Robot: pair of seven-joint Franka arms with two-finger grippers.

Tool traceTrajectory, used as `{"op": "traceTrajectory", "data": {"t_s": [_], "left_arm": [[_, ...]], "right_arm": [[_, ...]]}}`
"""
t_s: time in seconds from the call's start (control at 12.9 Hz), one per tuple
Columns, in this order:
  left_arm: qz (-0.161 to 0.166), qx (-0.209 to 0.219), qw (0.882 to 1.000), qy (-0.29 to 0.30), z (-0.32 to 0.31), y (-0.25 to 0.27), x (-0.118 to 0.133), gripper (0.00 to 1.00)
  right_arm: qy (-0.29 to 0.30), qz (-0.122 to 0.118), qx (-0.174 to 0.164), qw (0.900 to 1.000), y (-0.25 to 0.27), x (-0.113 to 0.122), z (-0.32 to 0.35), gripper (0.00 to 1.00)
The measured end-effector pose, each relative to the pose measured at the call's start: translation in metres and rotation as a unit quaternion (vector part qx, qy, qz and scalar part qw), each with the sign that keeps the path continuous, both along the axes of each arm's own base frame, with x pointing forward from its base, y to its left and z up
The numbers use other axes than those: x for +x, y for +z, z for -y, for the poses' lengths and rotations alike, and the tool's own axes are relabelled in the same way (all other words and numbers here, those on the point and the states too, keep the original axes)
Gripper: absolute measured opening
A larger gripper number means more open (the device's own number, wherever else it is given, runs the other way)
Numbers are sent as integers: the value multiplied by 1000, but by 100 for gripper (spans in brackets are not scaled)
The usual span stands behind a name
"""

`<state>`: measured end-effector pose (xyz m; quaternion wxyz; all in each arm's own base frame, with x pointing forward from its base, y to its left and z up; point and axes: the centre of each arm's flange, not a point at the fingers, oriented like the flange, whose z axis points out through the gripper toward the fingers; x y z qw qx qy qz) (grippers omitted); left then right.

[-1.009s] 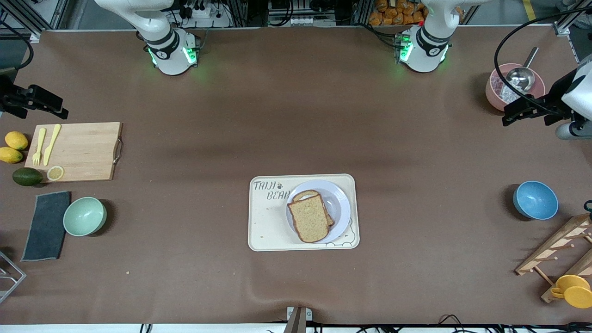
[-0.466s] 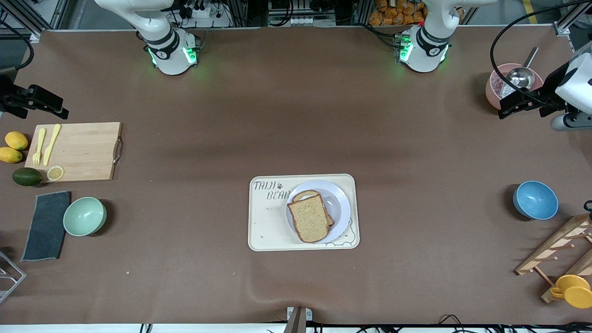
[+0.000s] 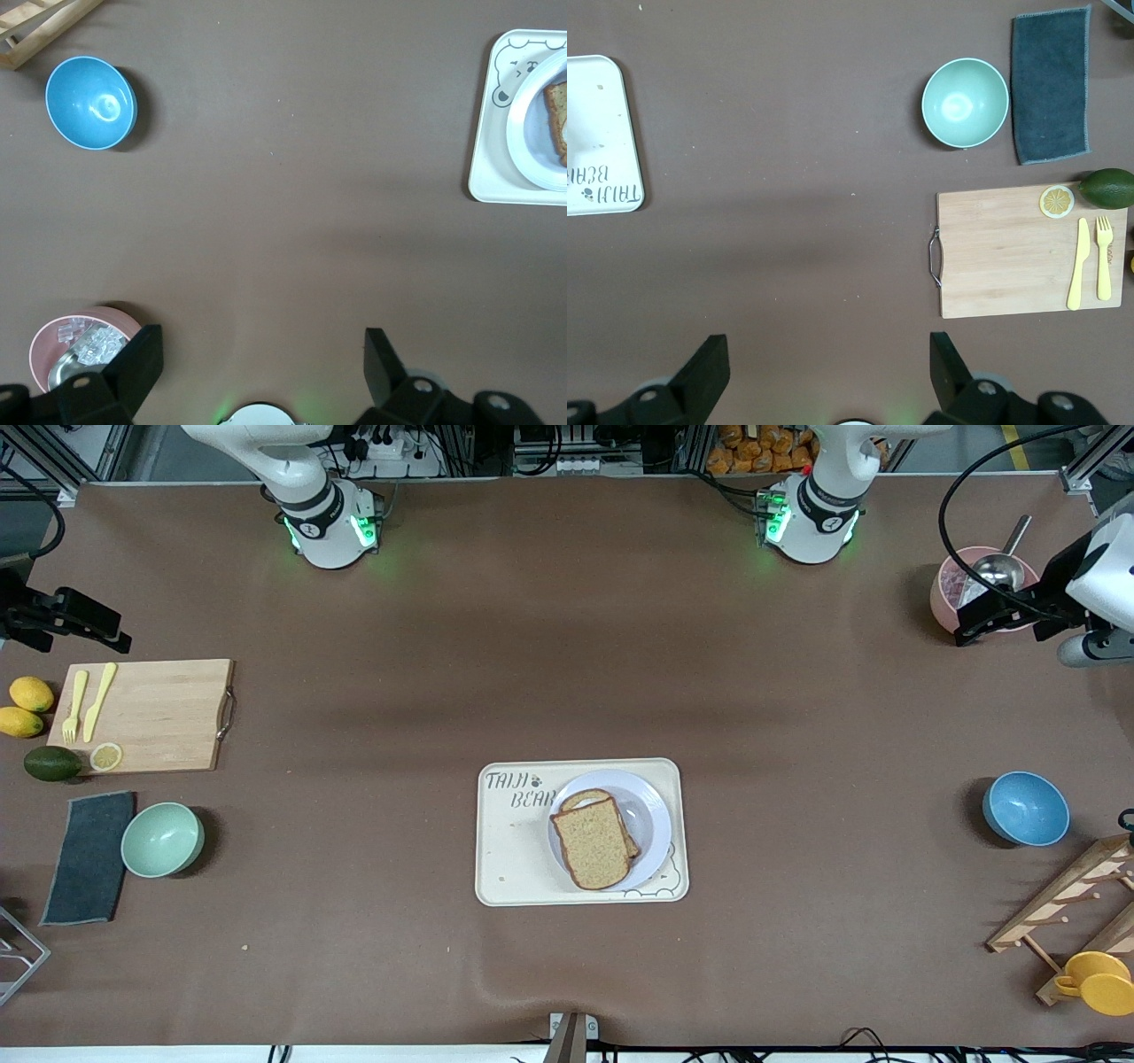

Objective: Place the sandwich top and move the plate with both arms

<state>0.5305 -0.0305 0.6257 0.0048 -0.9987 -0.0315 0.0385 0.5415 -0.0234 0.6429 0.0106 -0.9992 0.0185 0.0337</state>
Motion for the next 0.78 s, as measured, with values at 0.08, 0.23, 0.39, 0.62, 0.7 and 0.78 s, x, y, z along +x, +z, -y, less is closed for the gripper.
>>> {"op": "traceTrajectory", "data": {"t_s": [0.08, 0.23, 0.39, 0.62, 0.7, 0.78], "left_arm": [[2, 0, 1000, 0, 0, 5, -1, 100], [5, 0, 1000, 0, 0, 17, -4, 100], [9, -1, 1000, 1, -1, 23, -5, 100], [9, -1, 1000, 3, -3, 24, -5, 100], [9, 0, 1000, 3, -3, 24, -5, 100], [8, 0, 1000, 3, -2, 24, -5, 100]], "right_arm": [[0, 0, 0, 1000, 0, 0, 0, 100], [0, 0, 0, 1000, 0, 0, 0, 100], [-1, 0, 0, 1000, 0, 0, 1, 100], [-1, 1, 0, 1000, 0, 0, 0, 100], [0, 2, 0, 1000, 0, 1, 0, 100], [0, 2, 0, 1000, 0, 1, 0, 100]]}}
